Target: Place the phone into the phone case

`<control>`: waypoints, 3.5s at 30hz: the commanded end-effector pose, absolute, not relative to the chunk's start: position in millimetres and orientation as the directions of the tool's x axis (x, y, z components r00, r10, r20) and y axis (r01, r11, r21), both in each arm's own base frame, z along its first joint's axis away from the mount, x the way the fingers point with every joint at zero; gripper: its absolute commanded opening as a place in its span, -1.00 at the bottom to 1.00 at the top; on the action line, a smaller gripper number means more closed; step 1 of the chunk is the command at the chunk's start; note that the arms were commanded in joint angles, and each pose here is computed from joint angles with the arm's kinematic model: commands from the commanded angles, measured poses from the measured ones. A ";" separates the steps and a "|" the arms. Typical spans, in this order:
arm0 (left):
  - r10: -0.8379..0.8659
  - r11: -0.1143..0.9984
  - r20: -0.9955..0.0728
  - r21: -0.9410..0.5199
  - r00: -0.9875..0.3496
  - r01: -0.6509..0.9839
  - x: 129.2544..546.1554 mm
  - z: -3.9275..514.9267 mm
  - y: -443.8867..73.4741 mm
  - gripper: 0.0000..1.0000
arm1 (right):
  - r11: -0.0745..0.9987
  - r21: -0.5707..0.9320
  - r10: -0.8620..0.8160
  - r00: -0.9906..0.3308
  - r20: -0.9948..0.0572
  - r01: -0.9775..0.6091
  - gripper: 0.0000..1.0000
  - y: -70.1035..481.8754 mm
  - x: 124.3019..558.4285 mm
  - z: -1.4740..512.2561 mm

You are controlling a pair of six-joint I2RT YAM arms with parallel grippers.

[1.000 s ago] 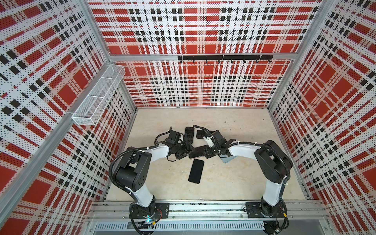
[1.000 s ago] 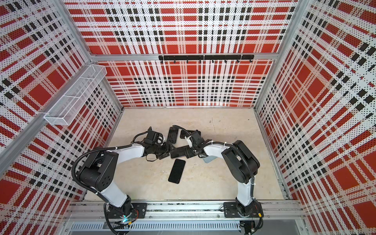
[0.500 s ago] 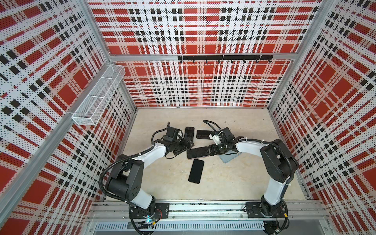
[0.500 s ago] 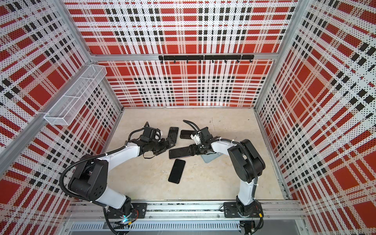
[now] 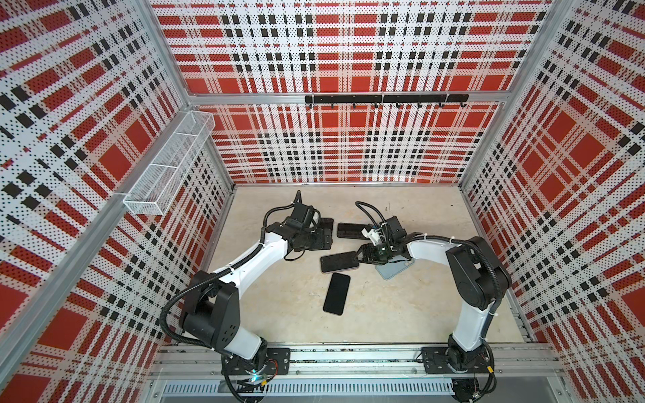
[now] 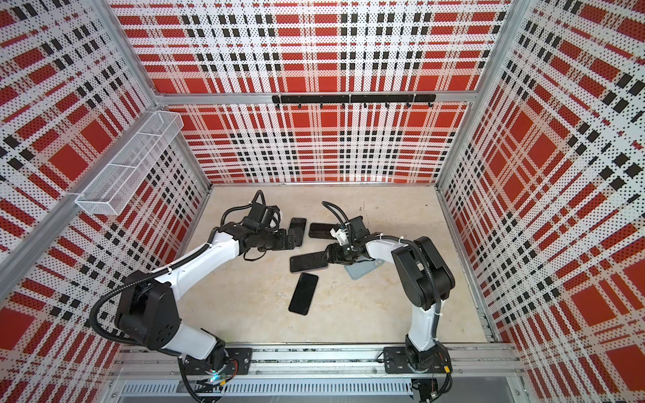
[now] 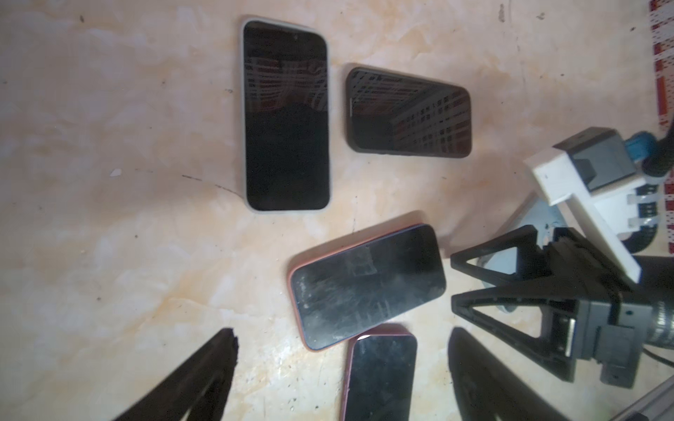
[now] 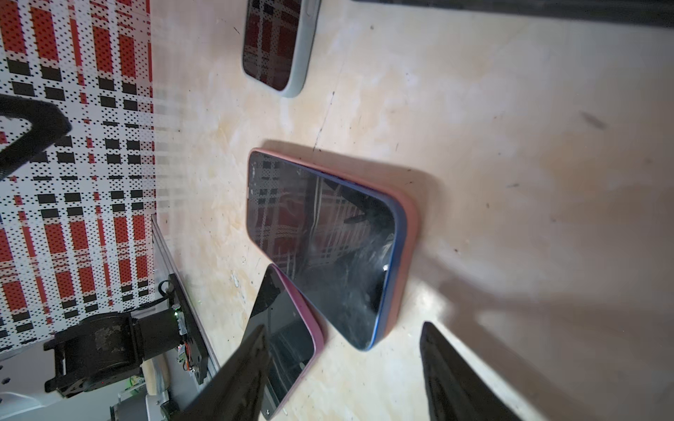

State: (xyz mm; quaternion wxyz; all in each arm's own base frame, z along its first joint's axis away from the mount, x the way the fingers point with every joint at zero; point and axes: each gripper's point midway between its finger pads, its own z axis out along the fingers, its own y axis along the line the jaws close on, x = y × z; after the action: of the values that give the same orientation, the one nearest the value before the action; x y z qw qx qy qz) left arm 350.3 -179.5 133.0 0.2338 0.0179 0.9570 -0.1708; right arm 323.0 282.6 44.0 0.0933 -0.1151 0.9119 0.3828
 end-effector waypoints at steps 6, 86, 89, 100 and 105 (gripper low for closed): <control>-0.233 0.858 -0.273 -0.509 -0.933 -0.065 341.6 82.5 -184.6 0.76 | 0.657 0.707 -0.137 -0.964 -0.229 -0.261 0.33 292.1 332.8 31.0; -0.002 0.839 -0.299 -0.519 -0.954 0.161 345.1 76.4 -170.4 0.92 | 0.576 0.793 -0.005 -0.970 -0.242 -0.200 0.34 267.4 360.0 42.6; -0.132 0.804 -0.255 -0.593 -0.958 0.047 343.8 62.7 -172.4 0.92 | 0.582 0.790 -0.007 -0.972 -0.236 -0.196 0.34 271.0 359.5 39.1; -0.283 0.699 -0.092 -0.701 -0.955 -0.140 343.7 25.5 -195.0 0.94 | 0.579 0.790 -0.064 -0.977 -0.204 -0.203 0.34 300.0 341.9 25.5; -0.255 0.664 -0.056 -0.735 -0.965 -0.133 340.8 26.3 -213.2 0.91 | 0.580 0.793 -0.066 -0.981 -0.181 -0.185 0.34 303.5 335.9 15.9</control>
State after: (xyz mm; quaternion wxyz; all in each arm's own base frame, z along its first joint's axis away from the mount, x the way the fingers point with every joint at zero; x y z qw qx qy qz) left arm 357.8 -204.5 49.1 0.1338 -0.0801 0.9073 -0.3906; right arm 339.7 304.5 39.5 0.0812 -0.0847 0.8754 0.4690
